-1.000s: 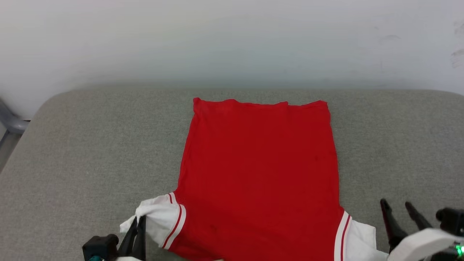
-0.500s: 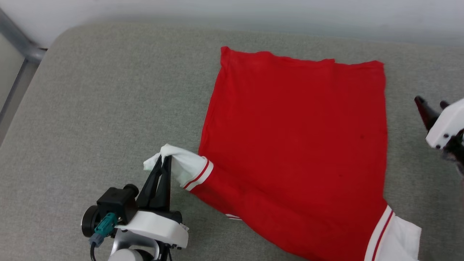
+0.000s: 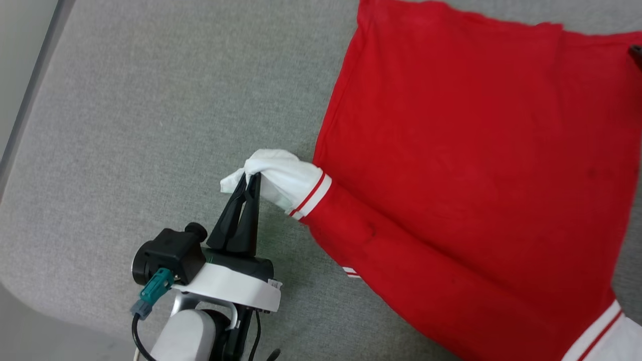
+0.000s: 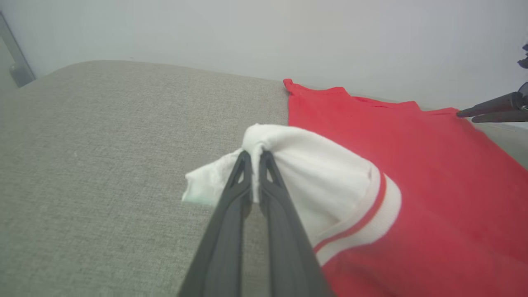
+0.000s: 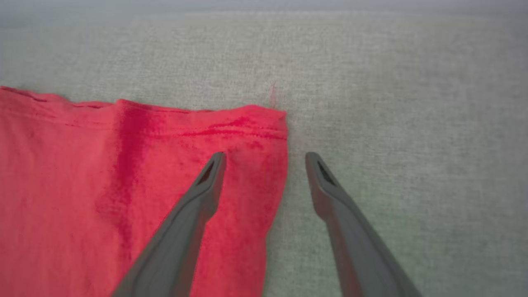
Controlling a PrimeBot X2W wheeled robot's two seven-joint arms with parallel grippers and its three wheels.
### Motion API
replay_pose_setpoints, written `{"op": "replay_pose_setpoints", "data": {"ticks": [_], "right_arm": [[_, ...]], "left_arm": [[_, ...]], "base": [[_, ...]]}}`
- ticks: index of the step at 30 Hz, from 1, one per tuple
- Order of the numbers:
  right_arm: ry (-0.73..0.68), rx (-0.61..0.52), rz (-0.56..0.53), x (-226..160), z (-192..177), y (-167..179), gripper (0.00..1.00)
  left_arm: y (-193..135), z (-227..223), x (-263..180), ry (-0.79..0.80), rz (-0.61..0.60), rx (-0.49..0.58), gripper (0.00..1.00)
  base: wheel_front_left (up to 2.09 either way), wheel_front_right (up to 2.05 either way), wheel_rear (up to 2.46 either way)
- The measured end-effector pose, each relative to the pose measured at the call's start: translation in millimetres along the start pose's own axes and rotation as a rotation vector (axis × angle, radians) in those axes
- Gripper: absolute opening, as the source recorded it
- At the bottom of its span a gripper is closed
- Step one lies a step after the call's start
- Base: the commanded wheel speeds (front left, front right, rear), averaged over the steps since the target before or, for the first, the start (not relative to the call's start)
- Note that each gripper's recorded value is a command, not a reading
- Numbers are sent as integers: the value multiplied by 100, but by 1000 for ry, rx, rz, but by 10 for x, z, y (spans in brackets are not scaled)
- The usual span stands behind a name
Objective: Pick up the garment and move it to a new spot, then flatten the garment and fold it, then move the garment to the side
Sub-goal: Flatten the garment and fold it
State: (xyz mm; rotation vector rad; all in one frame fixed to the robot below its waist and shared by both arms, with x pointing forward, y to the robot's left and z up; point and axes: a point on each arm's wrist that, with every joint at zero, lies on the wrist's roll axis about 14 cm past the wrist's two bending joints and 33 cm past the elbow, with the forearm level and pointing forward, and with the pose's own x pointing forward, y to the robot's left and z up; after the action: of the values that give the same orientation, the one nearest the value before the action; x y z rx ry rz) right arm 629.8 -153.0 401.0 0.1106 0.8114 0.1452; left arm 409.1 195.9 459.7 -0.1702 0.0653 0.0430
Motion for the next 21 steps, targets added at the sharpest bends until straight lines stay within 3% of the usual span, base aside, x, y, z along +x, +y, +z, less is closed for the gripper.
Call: {"op": "replay_pose_setpoints", "data": {"ticks": [8, 10, 15, 21], "right_arm": [[202, -1, -4, 345, -463, 5, 100], [239, 9, -8, 310, -512, -16, 0], [238, -5, -30, 199, -484, -59, 0], [116, -52, -75, -106, -242, -164, 0]], "left_arm": [[111, -216, 40, 51, 36, 2, 0], [108, -207, 33, 48, 35, 1, 0], [93, -165, 10, 36, 32, -1, 0], [148, -59, -111, 14, 54, 4, 0]], "base": [[0, 0, 0], [0, 0, 0], [0, 0, 0], [0, 0, 0]]}}
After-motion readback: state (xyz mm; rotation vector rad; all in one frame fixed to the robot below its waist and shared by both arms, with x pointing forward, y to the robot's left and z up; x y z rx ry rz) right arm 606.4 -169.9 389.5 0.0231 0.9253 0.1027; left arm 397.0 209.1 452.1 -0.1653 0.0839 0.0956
